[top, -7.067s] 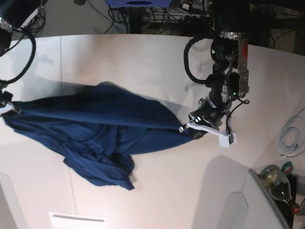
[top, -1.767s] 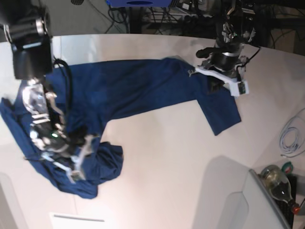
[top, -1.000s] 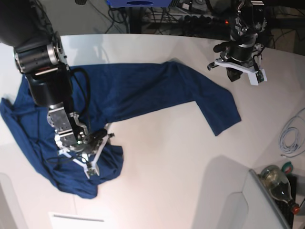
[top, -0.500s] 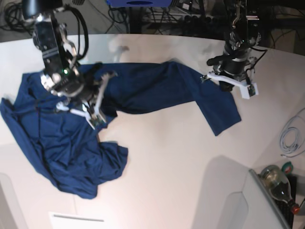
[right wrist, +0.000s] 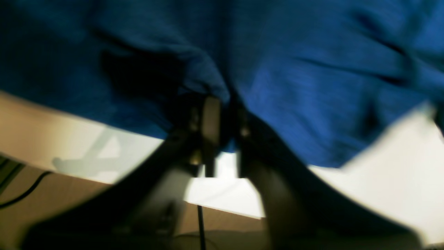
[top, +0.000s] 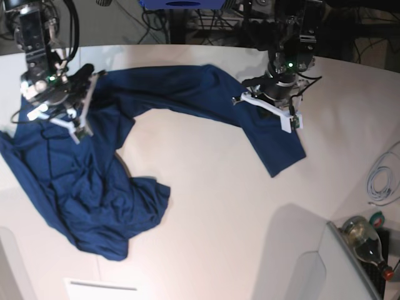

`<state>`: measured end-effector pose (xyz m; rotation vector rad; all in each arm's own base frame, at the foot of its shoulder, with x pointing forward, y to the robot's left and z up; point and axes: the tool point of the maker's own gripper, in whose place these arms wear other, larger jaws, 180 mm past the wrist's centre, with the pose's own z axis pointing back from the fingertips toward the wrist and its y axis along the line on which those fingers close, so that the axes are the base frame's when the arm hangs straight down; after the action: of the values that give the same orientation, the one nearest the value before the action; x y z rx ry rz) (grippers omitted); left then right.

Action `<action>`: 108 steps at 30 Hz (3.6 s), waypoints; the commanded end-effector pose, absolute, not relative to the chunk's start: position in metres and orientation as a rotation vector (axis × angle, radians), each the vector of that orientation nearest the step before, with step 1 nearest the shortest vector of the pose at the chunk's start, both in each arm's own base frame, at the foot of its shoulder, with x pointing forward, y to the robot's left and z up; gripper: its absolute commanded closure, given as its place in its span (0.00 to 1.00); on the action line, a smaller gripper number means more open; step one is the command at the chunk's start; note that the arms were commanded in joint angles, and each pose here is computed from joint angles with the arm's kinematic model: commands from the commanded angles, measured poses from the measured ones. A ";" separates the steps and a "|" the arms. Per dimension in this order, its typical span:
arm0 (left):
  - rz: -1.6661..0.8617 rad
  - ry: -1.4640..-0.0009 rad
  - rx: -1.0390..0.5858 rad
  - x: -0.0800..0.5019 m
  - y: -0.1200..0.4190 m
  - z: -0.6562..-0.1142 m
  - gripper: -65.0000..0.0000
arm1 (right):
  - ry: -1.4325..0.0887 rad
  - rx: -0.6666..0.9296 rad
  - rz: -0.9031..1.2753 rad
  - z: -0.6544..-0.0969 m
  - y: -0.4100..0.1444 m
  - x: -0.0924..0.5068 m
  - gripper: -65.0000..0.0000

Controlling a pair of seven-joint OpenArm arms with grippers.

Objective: Layout the t-shirt on the table in an organized manner, then fold the t-shirt properly
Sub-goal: 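Grasp the shirt body with the right gripper and lift it, then carry the held fabric toward the left gripper and lay it down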

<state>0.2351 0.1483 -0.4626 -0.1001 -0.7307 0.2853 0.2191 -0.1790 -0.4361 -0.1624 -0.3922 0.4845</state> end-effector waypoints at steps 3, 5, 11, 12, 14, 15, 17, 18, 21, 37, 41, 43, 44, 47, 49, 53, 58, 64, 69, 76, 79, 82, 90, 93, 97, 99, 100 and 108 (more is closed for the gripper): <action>0.307 -0.759 -0.072 0.234 0.163 -0.457 1.00 | -0.603 -0.135 0.500 -0.384 -0.153 0.254 0.55; 0.317 -0.764 -0.063 0.232 0.168 -0.455 1.00 | -0.669 -0.100 0.515 -0.373 -0.131 0.271 0.53; 0.355 -0.799 -0.026 0.221 0.190 -0.438 1.00 | -0.535 -0.012 0.717 -0.429 -0.065 0.280 0.61; 0.363 -0.806 -0.019 0.220 0.194 -0.435 1.00 | -0.511 0.000 0.730 -0.439 -0.057 0.279 0.62; 0.380 -0.809 0.003 0.215 0.205 -0.433 1.00 | -0.484 0.022 0.717 -0.456 -0.054 0.279 0.62; 0.389 -0.810 0.013 0.214 0.210 -0.432 1.00 | -0.480 0.028 0.713 -0.463 -0.054 0.279 0.62; 0.406 -0.807 0.032 0.209 0.219 -0.432 1.00 | -0.460 0.031 0.708 -0.474 -0.058 0.277 0.61; 0.413 -0.801 0.042 0.205 0.223 -0.434 1.00 | -0.445 0.030 0.705 -0.480 -0.060 0.275 0.61; 0.426 -0.798 0.053 0.204 0.229 -0.435 1.00 | -0.401 0.021 0.698 -0.493 -0.068 0.272 0.61; 0.422 -0.798 0.049 0.204 0.227 -0.435 1.00 | -0.497 -0.025 0.637 -0.472 -0.076 0.286 0.61; 0.422 -0.796 0.048 0.204 0.227 -0.435 1.00 | -0.445 -0.048 0.628 -0.487 -0.088 0.288 0.61; 0.422 -0.797 0.046 0.205 0.226 -0.435 1.00 | -0.441 -0.047 0.624 -0.492 -0.090 0.289 0.61; 0.421 -0.797 0.045 0.205 0.225 -0.435 1.00 | -0.443 -0.045 0.624 -0.493 -0.090 0.289 0.61; 0.423 -0.796 0.047 0.205 0.226 -0.436 1.00 | -0.447 -0.041 0.624 -0.493 -0.089 0.289 0.64; 0.424 -0.797 0.048 0.205 0.227 -0.436 1.00 | -0.446 -0.038 0.627 -0.493 -0.087 0.288 0.78; 0.426 -0.796 0.051 0.204 0.228 -0.436 1.00 | -0.475 -0.030 0.632 -0.485 -0.080 0.293 1.00; 0.426 -0.797 0.051 0.204 0.228 -0.435 1.00 | -0.588 -0.023 0.643 -0.444 -0.063 0.320 1.00; 0.422 -0.809 0.053 0.207 0.229 -0.431 1.00 | -0.738 0.043 0.737 -0.375 -0.009 0.362 1.00; 0.421 -0.811 0.053 0.208 0.230 -0.431 1.00 | -0.843 0.119 0.810 -0.328 0.046 0.399 1.00; 0.419 -0.817 0.052 0.209 0.230 -0.429 1.00 | -0.946 0.178 0.899 -0.276 0.106 0.416 1.00; 0.416 -0.828 0.048 0.211 0.229 -0.424 1.00 | -0.942 0.268 0.958 -0.279 0.139 0.399 1.00; 0.412 -0.839 0.044 0.214 0.227 -0.420 1.00 | -0.882 0.386 0.986 -0.295 0.168 0.373 1.00; 0.410 -0.846 0.030 0.216 0.222 -0.417 1.00 | -0.791 0.490 1.066 -0.329 0.197 0.323 1.00; 0.411 -0.848 0.028 0.215 0.221 -0.417 1.00 | -0.790 0.492 1.065 -0.329 0.197 0.323 1.00; 0.397 -0.905 -0.009 0.228 0.207 -0.399 1.00 | -0.787 0.492 1.061 -0.331 0.196 0.322 1.00; 0.379 -0.943 -0.037 0.239 0.196 -0.387 1.00 | -0.785 0.487 1.061 -0.332 0.194 0.323 1.00; 0.373 -0.956 -0.047 0.244 0.193 -0.383 1.00 | -0.785 0.487 1.061 -0.332 0.194 0.323 1.00; 0.293 -0.971 -0.154 0.263 0.145 -0.378 0.16 | -0.786 0.486 1.061 -0.332 0.194 0.323 1.00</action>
<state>0.2540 0.1428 -0.3904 -0.1547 -0.9190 0.2945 0.3137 0.1832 -0.3545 0.4570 -0.7172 1.0657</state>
